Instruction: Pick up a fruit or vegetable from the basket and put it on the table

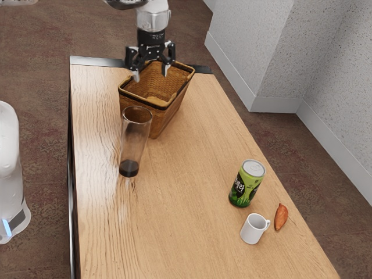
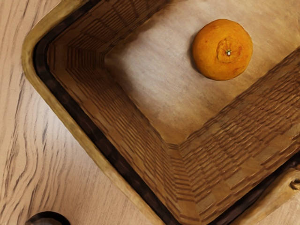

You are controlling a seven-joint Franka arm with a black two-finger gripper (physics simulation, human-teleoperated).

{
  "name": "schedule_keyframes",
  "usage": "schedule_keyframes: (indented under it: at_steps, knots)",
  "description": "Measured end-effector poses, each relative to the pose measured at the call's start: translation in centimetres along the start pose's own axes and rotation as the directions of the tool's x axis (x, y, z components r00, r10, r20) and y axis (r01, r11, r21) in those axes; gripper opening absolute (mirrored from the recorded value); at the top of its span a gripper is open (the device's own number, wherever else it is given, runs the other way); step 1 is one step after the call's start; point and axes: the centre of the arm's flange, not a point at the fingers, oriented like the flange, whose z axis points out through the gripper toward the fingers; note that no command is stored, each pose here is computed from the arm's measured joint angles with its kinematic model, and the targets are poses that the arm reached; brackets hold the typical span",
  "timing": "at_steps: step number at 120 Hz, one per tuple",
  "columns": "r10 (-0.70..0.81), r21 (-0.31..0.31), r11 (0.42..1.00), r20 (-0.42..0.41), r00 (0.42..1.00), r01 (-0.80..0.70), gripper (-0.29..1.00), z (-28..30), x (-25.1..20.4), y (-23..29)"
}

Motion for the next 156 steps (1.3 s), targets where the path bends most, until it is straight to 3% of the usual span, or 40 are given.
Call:
schedule_keyframes:
  at_steps: [27, 54, 80, 115, 156]
  knots:
    - [-0.246, -0.058, 0.968, -0.001, 0.969, 0.246, 0.7, 1.1, 3.6, 2.4]
    - [-0.448, -0.087, 0.89, 0.02, 0.894, 0.448, 0.7, 1.3, 8.4, 2.9]
    - [-0.416, -0.069, 0.907, 0.001, 0.909, 0.415, 0.7, 3.0, 8.6, 3.9]
    - [-0.401, 0.014, 0.916, 0.028, 0.916, 0.401, 0.7, 7.2, 9.6, 5.5]
    - [-0.536, 0.046, 0.844, 0.073, 0.841, 0.534, 0.7, 8.0, 10.4, 5.0]
